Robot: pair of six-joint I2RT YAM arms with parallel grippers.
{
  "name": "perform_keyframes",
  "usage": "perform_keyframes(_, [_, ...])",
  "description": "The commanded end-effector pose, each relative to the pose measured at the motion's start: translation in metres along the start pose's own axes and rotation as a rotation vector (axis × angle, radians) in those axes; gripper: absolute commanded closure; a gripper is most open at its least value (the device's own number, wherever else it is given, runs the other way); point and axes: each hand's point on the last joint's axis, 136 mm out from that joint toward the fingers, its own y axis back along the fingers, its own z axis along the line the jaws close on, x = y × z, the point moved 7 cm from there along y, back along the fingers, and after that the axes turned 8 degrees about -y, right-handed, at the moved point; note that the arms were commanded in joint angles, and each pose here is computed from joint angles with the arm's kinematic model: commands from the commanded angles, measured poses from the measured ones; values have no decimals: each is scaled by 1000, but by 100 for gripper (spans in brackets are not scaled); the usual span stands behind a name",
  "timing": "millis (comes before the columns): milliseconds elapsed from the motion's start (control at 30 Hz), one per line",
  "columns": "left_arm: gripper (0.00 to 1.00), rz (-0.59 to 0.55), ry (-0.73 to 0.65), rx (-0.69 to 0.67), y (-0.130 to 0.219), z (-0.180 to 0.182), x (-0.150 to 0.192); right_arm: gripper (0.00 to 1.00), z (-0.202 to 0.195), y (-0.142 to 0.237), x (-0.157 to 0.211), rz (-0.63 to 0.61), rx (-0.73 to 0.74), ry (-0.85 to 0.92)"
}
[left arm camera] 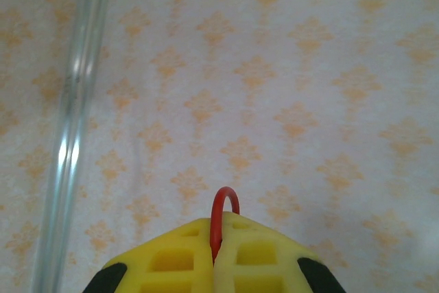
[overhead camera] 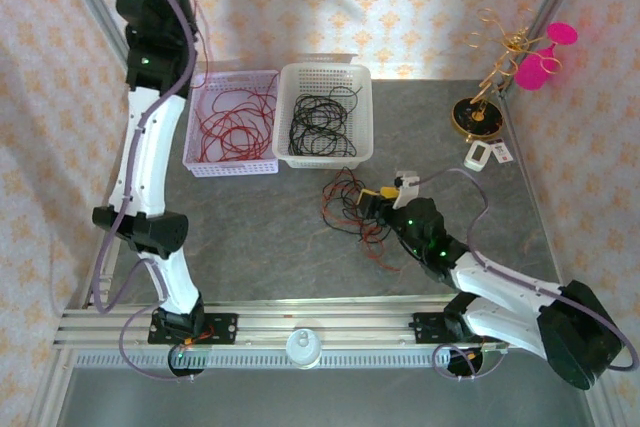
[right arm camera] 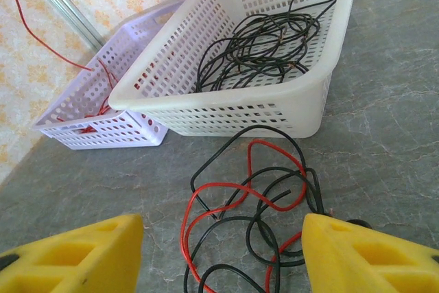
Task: Untangle the cables
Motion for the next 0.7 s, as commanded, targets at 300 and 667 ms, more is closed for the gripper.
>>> perform_keyframes(300, [100,59,216,203,-29,3,80,38,14,-12,-10,12,-37,6])
perform_keyframes(667, [100,153,272,263,-35,-11,128,38,11,-11,-10,8,-12,13])
